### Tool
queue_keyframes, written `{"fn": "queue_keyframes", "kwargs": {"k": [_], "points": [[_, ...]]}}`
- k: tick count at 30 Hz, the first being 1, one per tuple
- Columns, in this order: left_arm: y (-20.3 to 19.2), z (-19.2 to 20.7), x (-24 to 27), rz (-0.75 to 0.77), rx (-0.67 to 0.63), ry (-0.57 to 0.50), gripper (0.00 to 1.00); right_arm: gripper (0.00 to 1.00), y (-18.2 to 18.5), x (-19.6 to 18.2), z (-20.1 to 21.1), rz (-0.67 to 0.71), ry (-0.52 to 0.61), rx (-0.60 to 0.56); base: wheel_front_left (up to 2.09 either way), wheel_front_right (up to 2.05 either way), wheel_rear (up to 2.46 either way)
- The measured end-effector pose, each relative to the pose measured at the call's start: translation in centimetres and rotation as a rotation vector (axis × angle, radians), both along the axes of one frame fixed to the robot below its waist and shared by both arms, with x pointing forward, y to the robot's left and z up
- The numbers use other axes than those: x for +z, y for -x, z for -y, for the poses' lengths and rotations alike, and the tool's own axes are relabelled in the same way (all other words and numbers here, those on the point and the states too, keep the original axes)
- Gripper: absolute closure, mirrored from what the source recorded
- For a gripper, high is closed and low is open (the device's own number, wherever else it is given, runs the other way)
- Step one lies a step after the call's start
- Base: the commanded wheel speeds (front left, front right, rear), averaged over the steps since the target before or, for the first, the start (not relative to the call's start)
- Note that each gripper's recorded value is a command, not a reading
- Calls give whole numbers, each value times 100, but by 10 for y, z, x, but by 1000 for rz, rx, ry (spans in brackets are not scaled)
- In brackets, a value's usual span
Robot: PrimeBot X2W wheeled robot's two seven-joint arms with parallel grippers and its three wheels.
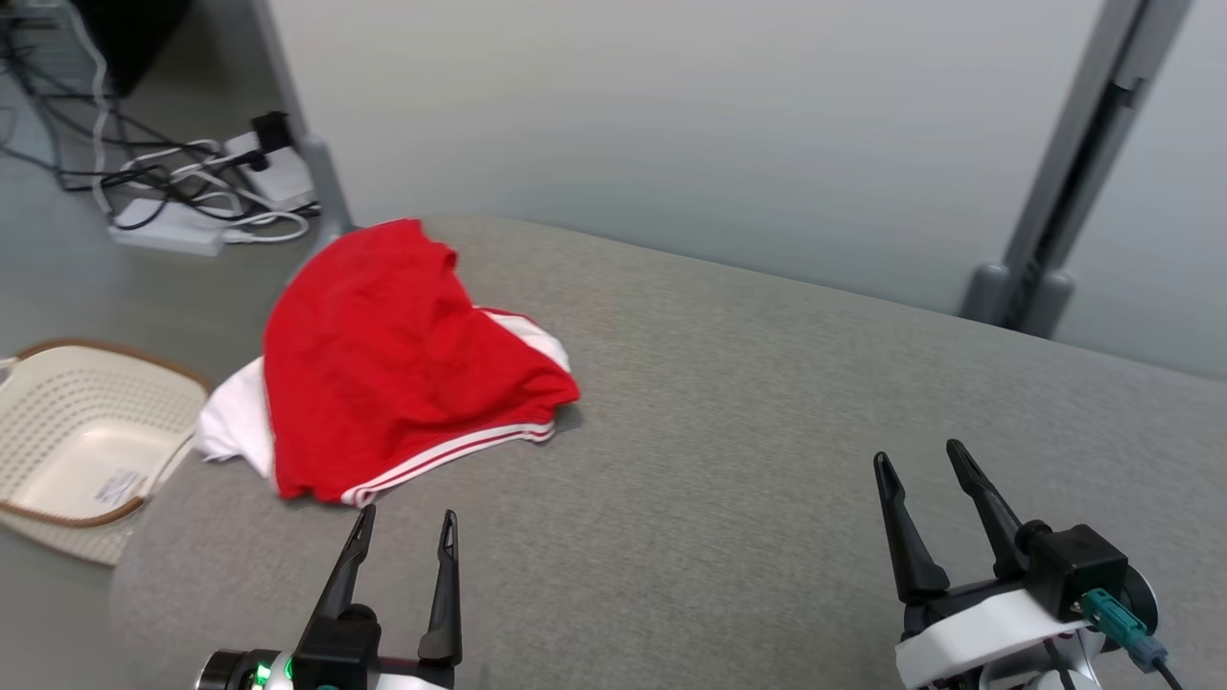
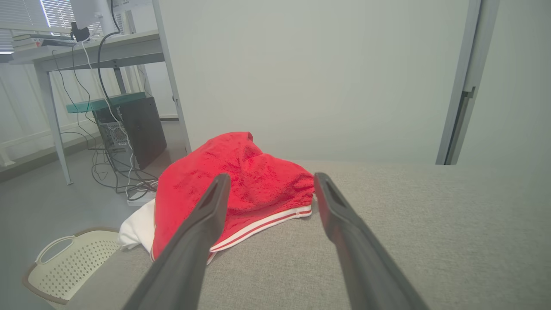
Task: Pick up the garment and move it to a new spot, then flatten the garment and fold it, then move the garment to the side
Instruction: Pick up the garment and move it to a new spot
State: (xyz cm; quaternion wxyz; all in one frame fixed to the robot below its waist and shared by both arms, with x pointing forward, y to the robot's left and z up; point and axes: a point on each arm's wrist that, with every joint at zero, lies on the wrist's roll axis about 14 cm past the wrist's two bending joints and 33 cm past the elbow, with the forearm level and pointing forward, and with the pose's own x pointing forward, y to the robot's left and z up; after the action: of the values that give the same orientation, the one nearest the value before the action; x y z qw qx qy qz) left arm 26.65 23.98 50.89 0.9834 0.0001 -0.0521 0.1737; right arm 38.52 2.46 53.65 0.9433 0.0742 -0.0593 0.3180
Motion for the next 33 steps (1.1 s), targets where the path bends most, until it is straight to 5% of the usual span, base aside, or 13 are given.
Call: {"fn": "queue_keyframes", "kwargs": {"k": [11, 33], "points": [[26, -27, 6, 17, 112, -19, 0, 0, 15, 1, -48, -2, 0, 149, 0, 0, 0], [32, -33, 3, 10, 144, -9, 0, 0, 14, -3, -51, -14, 7, 156, 0, 0, 0]]}}
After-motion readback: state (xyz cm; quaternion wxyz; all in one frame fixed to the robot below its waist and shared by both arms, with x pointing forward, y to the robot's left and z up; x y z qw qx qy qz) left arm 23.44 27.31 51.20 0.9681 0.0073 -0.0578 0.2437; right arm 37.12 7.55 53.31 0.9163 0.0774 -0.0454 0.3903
